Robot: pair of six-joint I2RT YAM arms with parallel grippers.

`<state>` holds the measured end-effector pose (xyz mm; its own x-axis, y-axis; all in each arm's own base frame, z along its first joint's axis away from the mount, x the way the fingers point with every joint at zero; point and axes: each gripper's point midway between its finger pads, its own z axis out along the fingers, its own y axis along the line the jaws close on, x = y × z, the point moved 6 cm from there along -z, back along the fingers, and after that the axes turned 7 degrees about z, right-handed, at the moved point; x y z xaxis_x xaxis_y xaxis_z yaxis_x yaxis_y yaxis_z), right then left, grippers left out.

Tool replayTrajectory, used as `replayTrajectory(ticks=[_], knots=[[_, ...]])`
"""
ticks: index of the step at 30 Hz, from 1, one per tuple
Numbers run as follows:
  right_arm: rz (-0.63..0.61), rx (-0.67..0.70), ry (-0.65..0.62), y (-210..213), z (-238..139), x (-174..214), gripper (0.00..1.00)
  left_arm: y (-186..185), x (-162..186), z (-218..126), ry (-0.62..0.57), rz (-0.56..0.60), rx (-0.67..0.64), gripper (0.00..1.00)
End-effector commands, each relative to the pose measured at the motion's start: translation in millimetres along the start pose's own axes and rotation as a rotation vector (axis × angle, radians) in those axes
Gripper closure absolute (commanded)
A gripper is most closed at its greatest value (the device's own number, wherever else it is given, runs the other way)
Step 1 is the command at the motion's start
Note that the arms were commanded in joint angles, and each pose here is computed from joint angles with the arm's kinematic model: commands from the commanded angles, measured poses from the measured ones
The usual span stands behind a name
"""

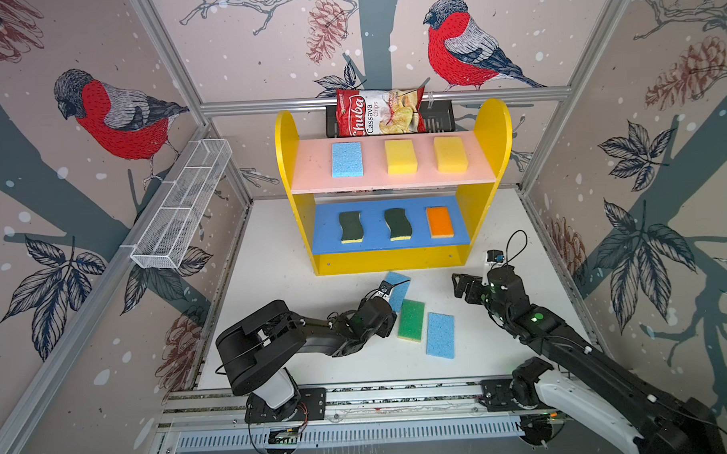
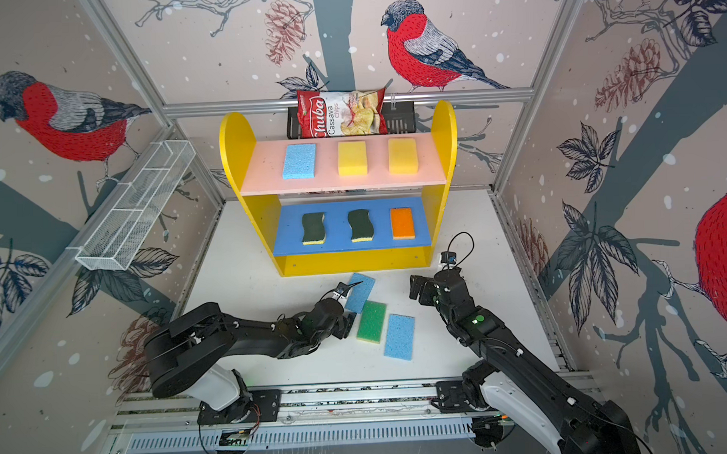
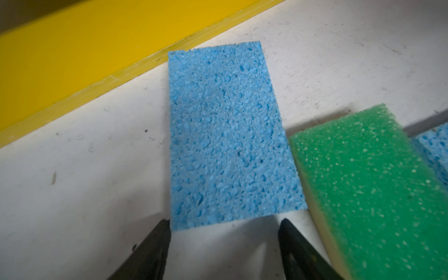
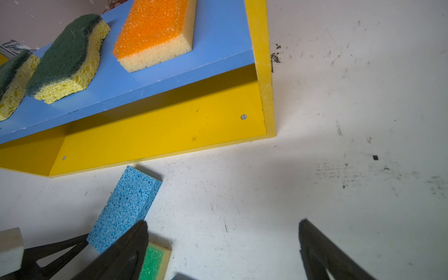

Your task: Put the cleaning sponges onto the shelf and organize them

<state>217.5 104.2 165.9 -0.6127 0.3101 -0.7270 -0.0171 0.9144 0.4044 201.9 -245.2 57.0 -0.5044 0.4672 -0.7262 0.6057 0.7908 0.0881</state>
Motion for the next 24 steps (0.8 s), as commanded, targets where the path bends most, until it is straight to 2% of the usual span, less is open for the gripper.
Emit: replayTrajectory(ticks=[1, 5, 9, 17, 24], knots=[[0.003, -0.019, -0.021, 3, 0, -5, 0.03, 10, 26, -3, 0.118, 0.016, -0.056, 0.31], [0.0, -0.023, -0.019, 4, 1, -4, 0.03, 18, 33, -7, 0.132, -0.031, -0.074, 0.31], [-0.001, -0.03, -0.012, 5, 2, -3, 0.03, 18, 34, -10, 0.128, -0.036, -0.056, 0.18], [0.0, -0.032, -0.001, 6, 4, -3, 0.03, 2, 26, -5, 0.14, 0.026, 0.058, 0.1], [-0.001, -0.03, 0.005, 4, 4, -1, 0.03, -6, 21, -7, 0.123, 0.023, 0.088, 0.06]])
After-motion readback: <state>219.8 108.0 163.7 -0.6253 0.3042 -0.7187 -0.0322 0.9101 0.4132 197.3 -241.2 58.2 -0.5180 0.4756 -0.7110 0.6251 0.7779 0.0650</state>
